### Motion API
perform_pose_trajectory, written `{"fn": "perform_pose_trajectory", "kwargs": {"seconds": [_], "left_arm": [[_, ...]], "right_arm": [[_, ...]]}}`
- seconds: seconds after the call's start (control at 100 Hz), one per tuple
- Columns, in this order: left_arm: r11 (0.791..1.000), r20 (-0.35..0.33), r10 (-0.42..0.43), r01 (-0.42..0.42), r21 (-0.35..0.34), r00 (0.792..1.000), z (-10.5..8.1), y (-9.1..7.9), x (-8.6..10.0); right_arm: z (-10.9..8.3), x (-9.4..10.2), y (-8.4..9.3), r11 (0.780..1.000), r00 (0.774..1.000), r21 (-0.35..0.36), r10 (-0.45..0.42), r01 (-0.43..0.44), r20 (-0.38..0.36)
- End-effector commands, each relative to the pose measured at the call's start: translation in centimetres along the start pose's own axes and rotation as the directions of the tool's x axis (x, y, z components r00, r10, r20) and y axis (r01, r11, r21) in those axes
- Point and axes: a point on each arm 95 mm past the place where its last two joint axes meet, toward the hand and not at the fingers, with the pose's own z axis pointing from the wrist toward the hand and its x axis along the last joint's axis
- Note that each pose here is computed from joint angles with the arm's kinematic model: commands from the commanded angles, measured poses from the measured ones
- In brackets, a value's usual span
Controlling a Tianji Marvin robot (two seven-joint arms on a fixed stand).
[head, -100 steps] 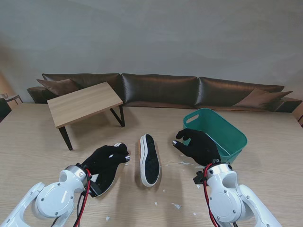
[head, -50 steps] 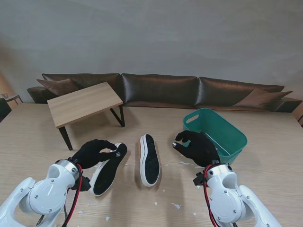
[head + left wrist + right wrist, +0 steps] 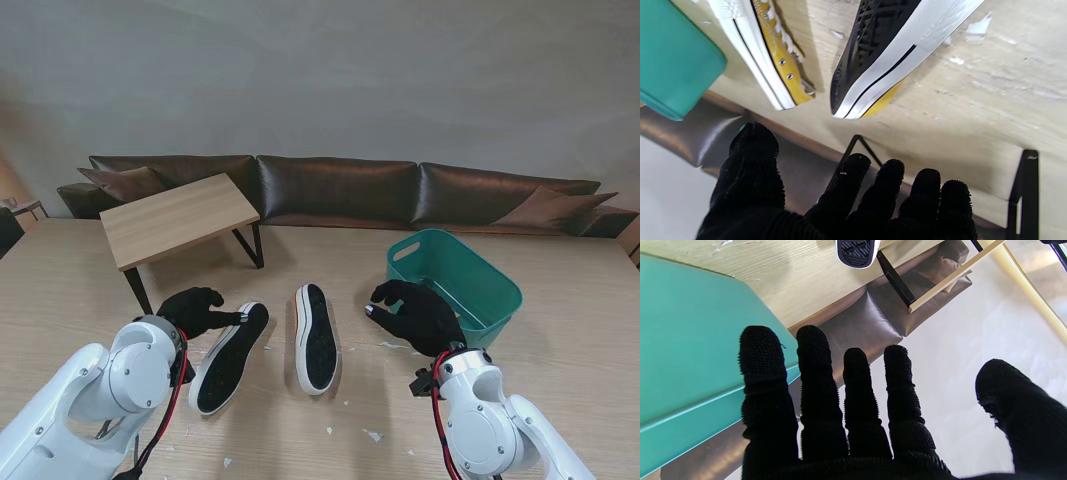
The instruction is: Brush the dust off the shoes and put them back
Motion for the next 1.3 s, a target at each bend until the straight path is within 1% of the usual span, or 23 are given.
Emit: {"fn": "perform_pose_trajectory", "kwargs": {"seconds": [0.0, 0.08, 0.2, 0.34, 0.45, 0.77, 0.99, 1.2, 1.29], "left_arm": [[0.999, 0.023, -0.006, 0.007, -0.049, 1.0, 0.5, 0.1, 0.0], [0.996, 0.063, 0.026, -0.02, -0.089, 0.998, 1.0, 0.3, -0.1], [0.992, 0.104, 0.061, -0.048, -0.119, 0.993, 1.7, 0.9, -0.4], [0.987, 0.15, 0.065, -0.041, -0.153, 0.987, 2.4, 1.8, -0.8], [0.982, 0.177, 0.087, -0.054, -0.181, 0.98, 2.7, 2.4, -1.0], [0.968, 0.254, 0.093, -0.028, -0.247, 0.963, 4.2, 4.2, -0.8], [0.969, 0.289, 0.092, -0.018, -0.248, 0.953, 5.0, 5.9, -0.5], [0.969, 0.3, 0.122, -0.047, -0.244, 0.946, 5.6, 7.3, -0.3], [0.965, 0.302, 0.134, -0.055, -0.256, 0.944, 5.8, 7.9, -0.2]], "right_arm": [[-0.2, 0.3, -0.3, 1.0, 1.0, 0.016, 0.008, -0.008, -0.007], [-0.3, 0.3, -0.2, 1.0, 1.0, 0.015, 0.013, -0.013, -0.004], [-0.3, 0.3, -0.3, 1.0, 1.0, 0.015, 0.017, -0.017, -0.004], [-0.3, 0.3, -0.3, 0.999, 1.0, 0.02, 0.028, -0.028, -0.003], [-0.4, 0.3, -0.4, 0.999, 0.999, 0.026, 0.032, -0.032, -0.001], [-0.4, 0.3, -0.6, 0.998, 0.999, 0.035, 0.045, -0.045, 0.006], [-0.4, 0.3, -0.6, 0.998, 0.999, 0.035, 0.052, -0.052, 0.008], [-0.3, 0.3, -0.7, 0.998, 0.998, 0.038, 0.056, -0.056, 0.008], [-0.3, 0.3, -0.8, 0.998, 0.998, 0.04, 0.057, -0.057, 0.007]]}}
